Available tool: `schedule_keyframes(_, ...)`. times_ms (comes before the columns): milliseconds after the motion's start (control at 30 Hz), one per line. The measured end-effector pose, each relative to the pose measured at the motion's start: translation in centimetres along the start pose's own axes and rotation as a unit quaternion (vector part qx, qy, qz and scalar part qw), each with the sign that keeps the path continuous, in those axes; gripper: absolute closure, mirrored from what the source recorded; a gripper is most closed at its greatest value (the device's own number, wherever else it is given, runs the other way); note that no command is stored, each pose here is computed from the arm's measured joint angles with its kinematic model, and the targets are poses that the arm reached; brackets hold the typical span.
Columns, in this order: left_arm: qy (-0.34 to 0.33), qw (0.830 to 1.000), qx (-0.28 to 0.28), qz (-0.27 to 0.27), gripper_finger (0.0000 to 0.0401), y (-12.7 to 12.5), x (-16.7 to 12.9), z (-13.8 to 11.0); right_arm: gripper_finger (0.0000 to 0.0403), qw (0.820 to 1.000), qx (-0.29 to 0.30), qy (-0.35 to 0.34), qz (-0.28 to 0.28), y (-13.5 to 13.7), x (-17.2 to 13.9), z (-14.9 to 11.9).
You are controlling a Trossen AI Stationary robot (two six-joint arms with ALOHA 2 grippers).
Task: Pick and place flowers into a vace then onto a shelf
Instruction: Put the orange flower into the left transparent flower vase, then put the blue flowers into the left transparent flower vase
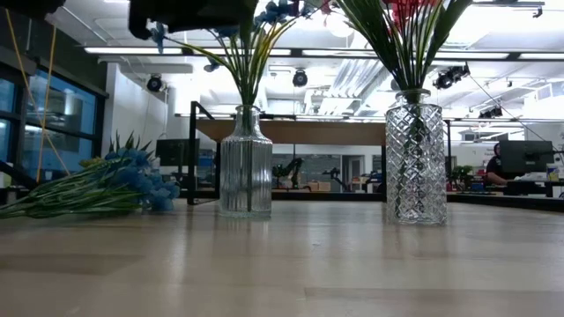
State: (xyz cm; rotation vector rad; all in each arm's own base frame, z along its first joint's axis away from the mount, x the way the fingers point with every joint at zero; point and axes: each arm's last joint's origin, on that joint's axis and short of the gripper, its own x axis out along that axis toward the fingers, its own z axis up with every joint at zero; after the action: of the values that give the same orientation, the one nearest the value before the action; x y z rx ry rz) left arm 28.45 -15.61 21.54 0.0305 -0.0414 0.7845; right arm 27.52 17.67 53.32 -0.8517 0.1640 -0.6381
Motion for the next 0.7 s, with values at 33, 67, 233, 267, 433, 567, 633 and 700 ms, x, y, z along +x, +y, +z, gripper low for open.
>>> schedule_keyframes(33, 0.003, 1.0, 0.007, 0.008, 0.0263, 0.0, -0.2, 0.0, 0.032, 1.0, 0.0, 0.0, 0.0, 0.0, 0.0, 0.0)
schedule_keyframes(67, 0.005, 1.0, 0.012, 0.015, 0.0263, 0.0, -0.3, 0.0, 0.032, 1.0, 0.0, 0.0, 0.0, 0.0, 0.0, 0.0)
schedule_keyframes(233, 0.013, 0.999, 0.015, 0.038, 0.0263, 0.1, -0.7, 0.0, 0.032, 1.0, 0.0, -0.003, 0.001, 0.0, 0.0, 0.0)
schedule_keyframes(267, 0.014, 0.999, 0.015, 0.04, 0.0263, 0.1, -0.7, 0.0, 0.032, 1.0, 0.0, -0.003, 0.001, 0.0, 0.0, 0.0)
schedule_keyframes(433, 0.013, 0.999, 0.013, 0.041, 0.0263, 0.1, -0.7, 0.0, 0.032, 1.0, 0.0, -0.003, 0.001, 0.0, 0.0, 0.0)
schedule_keyframes(567, 0.015, 0.999, 0.006, 0.04, 0.0263, 0.0, -1.3, 0.1, 0.032, 1.0, 0.0, -0.003, 0.001, 0.0, 0.0, 0.0)
schedule_keyframes(633, 0.02, 0.999, 0.005, 0.048, 0.0263, 0.0, -1.9, 0.1, 0.032, 1.0, 0.0, -0.003, 0.001, 0.0, 0.0, 0.0)
schedule_keyframes(700, 0.025, 0.998, 0.005, 0.054, 0.0263, -0.1, -2.7, 0.1, 0.032, 1.0, 0.0, -0.003, 0.001, 0.0, 0.0, 0.0)
